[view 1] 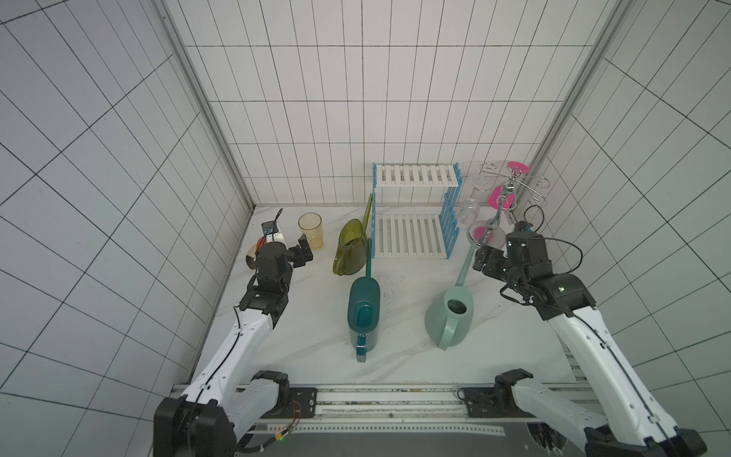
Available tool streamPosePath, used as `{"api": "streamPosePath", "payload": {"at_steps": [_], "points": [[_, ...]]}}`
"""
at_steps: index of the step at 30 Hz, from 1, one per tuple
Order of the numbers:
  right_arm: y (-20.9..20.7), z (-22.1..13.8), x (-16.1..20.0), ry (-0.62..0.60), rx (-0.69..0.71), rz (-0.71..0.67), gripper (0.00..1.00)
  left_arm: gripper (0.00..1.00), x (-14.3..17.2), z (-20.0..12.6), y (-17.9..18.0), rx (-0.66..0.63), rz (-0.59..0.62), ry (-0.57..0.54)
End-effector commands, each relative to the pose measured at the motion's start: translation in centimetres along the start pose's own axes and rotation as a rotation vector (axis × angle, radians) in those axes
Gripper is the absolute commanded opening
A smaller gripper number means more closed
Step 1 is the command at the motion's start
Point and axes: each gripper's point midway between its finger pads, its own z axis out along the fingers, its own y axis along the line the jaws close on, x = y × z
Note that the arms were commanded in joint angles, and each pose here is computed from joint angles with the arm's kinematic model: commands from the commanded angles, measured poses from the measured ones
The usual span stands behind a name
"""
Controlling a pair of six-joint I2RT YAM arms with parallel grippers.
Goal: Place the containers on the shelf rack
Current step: 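Pick up a container from the center of the board.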
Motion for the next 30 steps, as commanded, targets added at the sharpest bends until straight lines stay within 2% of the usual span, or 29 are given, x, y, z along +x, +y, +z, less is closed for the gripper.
{"api": "streamPosePath", "payload": {"at_steps": [1, 9, 13, 18, 24, 27, 30], "points": [[-1.7, -2.7, 5.0, 0.169, 0.136, -0.042, 0.91, 0.98, -1.3, -2.2, -1.9, 0.109, 0.013, -0.007], [1.2, -6.0, 8.9, 0.155, 0.147, -0.126, 0.92, 0.98, -2.6, -6.0, -1.3, 0.134, -0.011, -0.148], [1.4, -6.3, 11.6, 0.178, 0.157, -0.049, 0.97, 0.98, -1.7, -5.6, -1.3, 0.136, -0.026, -0.129], [3.6, -4.8, 15.2, 0.206, 0.098, 0.024, 0.99, 0.98, -0.8, -4.9, -0.7, 0.104, -0.037, -0.1], [4.0, -2.5, 17.7, 0.215, 0.186, -0.005, 0.99, 0.98, -1.0, -5.3, -0.2, 0.084, -0.05, -0.133], [2.9, -1.8, 18.0, 0.188, 0.226, 0.026, 0.99, 0.98, -0.9, -5.2, -0.3, 0.089, -0.047, -0.139], [2.4, -0.8, 18.8, 0.213, 0.235, 0.046, 0.99, 0.98, -0.7, -5.0, -0.4, 0.093, -0.042, -0.128]]}}
